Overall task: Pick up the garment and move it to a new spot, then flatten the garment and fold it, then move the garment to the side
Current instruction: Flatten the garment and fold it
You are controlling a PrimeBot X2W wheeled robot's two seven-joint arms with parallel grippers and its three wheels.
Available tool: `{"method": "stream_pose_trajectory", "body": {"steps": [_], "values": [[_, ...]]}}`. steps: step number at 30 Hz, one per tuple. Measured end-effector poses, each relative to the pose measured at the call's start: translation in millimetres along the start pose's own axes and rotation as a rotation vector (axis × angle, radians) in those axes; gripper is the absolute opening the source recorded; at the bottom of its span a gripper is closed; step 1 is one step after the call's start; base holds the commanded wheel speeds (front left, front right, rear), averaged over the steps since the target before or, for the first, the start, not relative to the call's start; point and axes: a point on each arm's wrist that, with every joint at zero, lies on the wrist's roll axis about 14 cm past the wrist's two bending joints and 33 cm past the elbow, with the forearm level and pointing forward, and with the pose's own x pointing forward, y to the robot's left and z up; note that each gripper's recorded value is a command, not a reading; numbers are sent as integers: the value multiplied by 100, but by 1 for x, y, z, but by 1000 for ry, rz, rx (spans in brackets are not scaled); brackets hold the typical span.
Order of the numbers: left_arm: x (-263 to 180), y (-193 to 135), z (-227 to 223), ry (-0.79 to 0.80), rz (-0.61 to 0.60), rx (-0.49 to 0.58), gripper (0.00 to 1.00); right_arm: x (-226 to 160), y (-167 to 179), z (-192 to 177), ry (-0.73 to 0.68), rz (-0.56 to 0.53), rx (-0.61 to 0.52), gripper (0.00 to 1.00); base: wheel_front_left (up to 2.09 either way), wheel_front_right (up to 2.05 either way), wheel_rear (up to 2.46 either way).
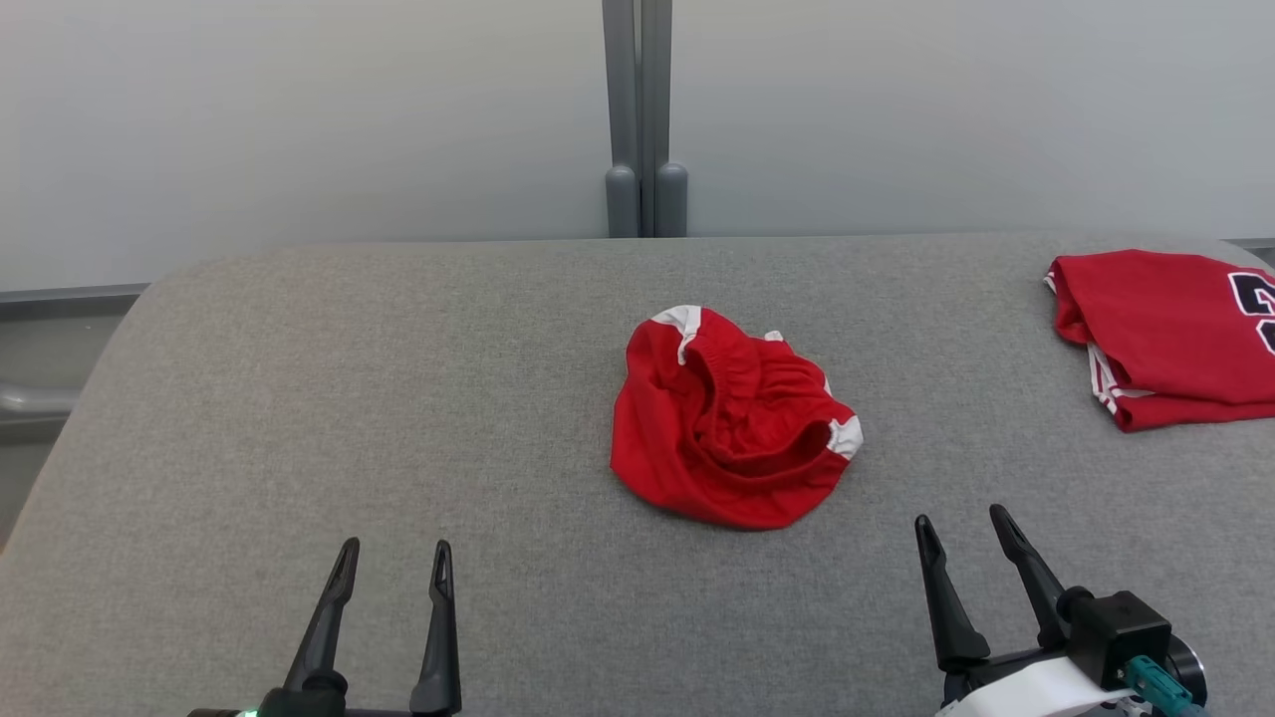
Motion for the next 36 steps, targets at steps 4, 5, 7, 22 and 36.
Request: {"method": "stream_pose_trajectory", "body": {"steps": [4,5,7,22,36], "values": [[0,-1,-4,11,-6,3,100,-1,-1,-1,3,-5,1,100,0,0,0],[0,-2,-5,15,-8,2,100,-1,-1,-1,3,-6,2,100,0,0,0],[0,-3,-6,20,-12,1,100,-1,-1,-1,3,-7,2,100,0,0,0],[-3,-6,-13,43,-11,-5,100,0,1,-1,2,1,3,100,0,0,0],[-3,-8,-17,54,-19,-7,100,0,1,-2,4,1,4,100,0,0,0]]}}
